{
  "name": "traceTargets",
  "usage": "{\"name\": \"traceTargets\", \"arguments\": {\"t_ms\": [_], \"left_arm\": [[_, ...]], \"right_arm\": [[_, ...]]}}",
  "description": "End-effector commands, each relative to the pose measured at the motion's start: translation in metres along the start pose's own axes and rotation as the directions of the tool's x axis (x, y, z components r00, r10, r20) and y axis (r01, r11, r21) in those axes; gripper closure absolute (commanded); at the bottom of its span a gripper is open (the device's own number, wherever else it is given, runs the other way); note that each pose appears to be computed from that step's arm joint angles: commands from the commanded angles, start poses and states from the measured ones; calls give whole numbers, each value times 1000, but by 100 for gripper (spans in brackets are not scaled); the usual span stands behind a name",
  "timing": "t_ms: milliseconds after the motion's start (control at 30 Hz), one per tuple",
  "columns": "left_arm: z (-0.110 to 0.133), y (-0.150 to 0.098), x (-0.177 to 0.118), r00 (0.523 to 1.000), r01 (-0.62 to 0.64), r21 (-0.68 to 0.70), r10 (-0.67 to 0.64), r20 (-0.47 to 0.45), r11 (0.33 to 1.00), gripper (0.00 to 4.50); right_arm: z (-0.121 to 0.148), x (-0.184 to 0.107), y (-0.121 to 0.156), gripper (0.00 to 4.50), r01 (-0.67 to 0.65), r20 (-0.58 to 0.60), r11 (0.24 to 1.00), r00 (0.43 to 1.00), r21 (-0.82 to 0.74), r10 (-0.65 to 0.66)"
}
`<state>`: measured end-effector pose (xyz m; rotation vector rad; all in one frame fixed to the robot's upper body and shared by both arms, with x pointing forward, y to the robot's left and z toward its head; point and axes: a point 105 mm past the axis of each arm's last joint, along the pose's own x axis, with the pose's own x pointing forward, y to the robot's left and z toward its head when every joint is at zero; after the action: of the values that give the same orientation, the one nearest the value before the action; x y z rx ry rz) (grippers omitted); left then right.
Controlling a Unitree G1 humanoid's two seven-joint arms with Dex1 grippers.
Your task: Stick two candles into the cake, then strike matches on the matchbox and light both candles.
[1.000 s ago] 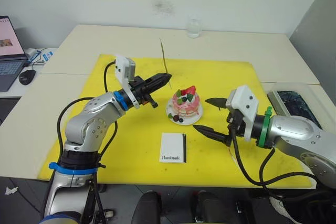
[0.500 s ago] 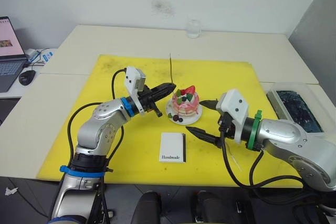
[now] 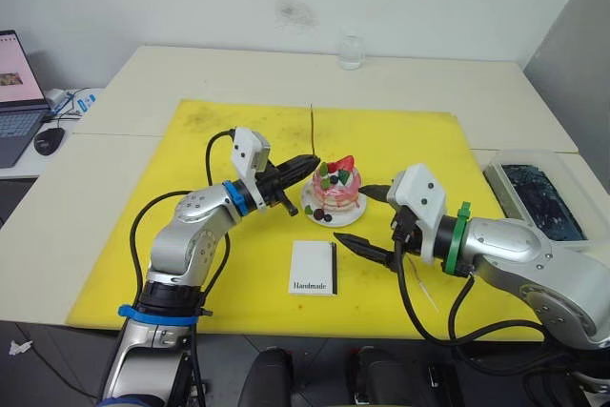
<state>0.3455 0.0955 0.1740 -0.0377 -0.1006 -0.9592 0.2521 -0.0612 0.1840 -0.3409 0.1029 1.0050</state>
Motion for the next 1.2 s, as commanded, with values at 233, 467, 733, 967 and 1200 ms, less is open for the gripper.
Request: {"name": "traceTargets", "arguments": {"t_ms": [233, 467, 733, 967, 1200], "left_arm": [[-12, -3, -2, 1000, -3, 48, 3, 0, 999, 450], [-28, -9, -5, 1000, -22, 40, 22, 8, 999, 450], [-27, -9, -3, 999, -44, 27, 44, 30, 999, 450], [-14, -1, -8, 993, -96, 39, 93, 72, 995, 282], [1, 2, -18, 984, -150, 70, 142, 110, 986, 52]], "right_arm": [[11, -4, 1, 5, 20, 36, 999, 999, -38, -19], [8, -5, 1, 5, 32, 38, 999, 999, -20, -31], [6, -6, 0, 5, 45, 35, 999, 998, -19, -44], [3, -5, -1, 0, 55, 35, 998, 998, -15, -55], [3, -5, -3, 0, 63, 41, 998, 997, -16, -62]]}}
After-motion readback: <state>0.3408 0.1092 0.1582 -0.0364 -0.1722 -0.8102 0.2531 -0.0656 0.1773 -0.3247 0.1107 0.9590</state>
